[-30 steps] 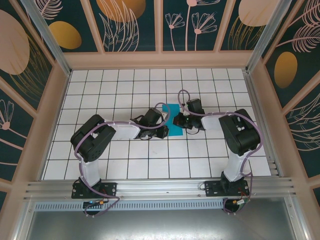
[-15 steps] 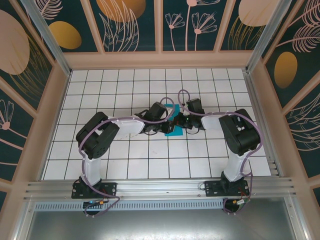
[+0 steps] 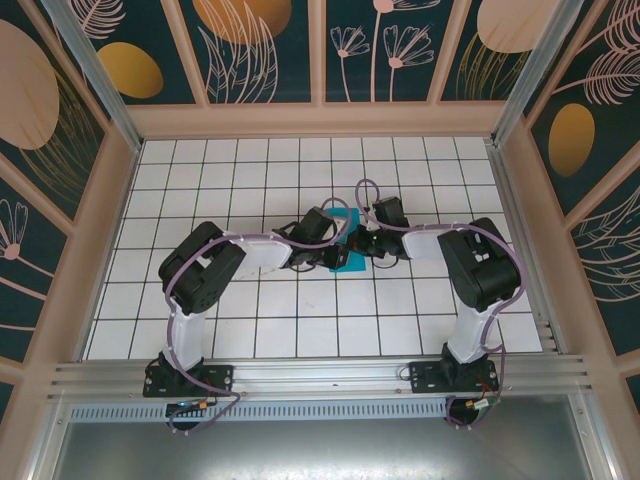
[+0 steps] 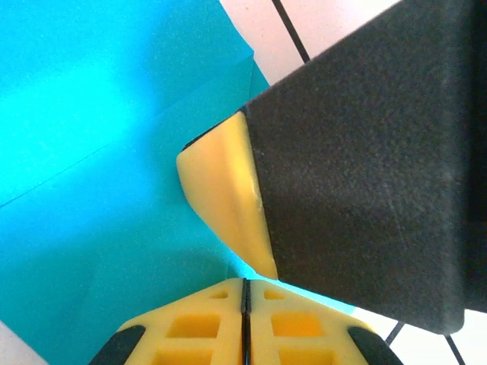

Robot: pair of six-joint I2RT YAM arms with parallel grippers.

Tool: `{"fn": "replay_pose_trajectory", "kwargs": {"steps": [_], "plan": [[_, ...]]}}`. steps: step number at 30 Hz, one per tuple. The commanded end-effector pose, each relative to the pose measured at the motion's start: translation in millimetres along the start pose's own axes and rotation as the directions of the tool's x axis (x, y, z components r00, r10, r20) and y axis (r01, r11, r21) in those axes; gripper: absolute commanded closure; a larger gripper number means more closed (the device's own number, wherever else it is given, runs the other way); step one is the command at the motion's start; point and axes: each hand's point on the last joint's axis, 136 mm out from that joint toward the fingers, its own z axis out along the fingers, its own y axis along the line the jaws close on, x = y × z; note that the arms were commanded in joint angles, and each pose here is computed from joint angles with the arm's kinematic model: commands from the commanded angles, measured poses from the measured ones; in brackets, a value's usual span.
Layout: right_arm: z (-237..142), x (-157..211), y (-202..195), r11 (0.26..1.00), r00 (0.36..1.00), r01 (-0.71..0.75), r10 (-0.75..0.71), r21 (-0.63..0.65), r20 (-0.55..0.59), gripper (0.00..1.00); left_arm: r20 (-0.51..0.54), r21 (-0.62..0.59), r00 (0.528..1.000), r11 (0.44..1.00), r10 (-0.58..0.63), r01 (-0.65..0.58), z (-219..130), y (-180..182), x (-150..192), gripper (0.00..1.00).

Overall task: Fold a paper plane with a square sheet of paper (fold left side to right side)
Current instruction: Fold the triangle a second time at the center of the table.

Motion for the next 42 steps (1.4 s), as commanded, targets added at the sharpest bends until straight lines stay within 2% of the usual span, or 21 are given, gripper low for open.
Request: {"fn": "replay_pose_trajectory", "kwargs": {"steps": [1,20,42], "plan": [[5.1,19.4,-26.1,0.994,0.997,-0.018,0.025,0.104,-0.067,1.00,-0.069,-0.038,0.997,0.999,-0.031,0.028,-3.8,14.2,29.6,0.89],[4.4,19.8,-28.7,0.993,0.997,-0.016,0.025,0.118,-0.078,1.00,-0.113,-0.070,0.991,0.996,-0.071,0.063,-24.8,29.7,76.1,0.89],[-1.5,15.6,-21.2,0.994,0.998,-0.001,0.007,0.105,-0.063,1.00,-0.096,-0.164,0.980,0.974,-0.174,0.157,-48.3,52.6,94.1,0.87]]}}
